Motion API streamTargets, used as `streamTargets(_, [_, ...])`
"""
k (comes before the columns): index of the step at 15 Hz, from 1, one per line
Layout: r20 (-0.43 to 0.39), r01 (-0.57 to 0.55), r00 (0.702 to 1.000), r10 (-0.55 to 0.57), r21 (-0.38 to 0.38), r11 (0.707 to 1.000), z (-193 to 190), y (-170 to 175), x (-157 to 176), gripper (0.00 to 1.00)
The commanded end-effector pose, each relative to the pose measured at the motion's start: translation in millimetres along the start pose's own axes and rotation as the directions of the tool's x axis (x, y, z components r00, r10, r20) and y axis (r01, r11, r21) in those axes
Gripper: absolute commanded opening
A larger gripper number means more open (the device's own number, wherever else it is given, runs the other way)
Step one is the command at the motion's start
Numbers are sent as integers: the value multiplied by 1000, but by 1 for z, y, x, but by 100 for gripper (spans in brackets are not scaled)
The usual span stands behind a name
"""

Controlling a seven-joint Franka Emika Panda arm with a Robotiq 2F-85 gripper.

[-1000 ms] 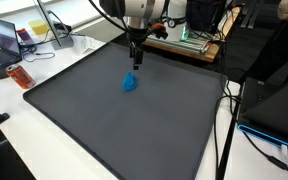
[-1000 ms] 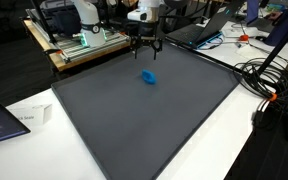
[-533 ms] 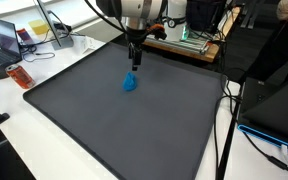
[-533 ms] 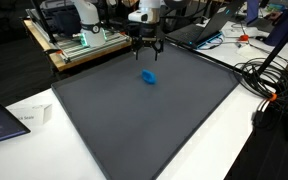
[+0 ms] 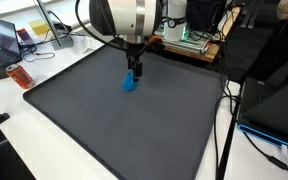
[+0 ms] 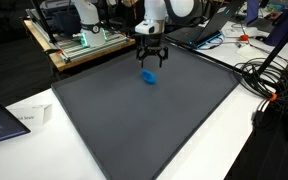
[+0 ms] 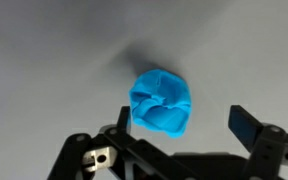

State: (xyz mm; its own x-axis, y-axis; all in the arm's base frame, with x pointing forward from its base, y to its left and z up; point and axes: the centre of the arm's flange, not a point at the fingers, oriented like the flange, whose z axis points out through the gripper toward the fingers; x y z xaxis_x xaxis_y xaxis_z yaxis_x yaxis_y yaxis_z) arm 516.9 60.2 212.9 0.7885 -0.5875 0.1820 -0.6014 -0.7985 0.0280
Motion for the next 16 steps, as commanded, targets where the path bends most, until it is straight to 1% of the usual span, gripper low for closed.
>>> streamTargets(1, [38, 15, 999, -14, -13, 1000, 15, -9, 14, 100])
streamTargets(4, [58, 19, 998, -18, -24, 1000, 29, -8, 16, 100])
streamTargets(10, [102, 42, 994, -37, -50, 998, 39, -6, 11, 100])
streamTargets(14, [95, 17, 995, -12, -52, 999, 42, -4, 11, 100])
streamTargets(15, [95, 13, 995, -8, -50, 999, 44, -4, 12, 98])
streamTargets(16, [103, 10, 995, -4, -53, 999, 47, -3, 13, 90])
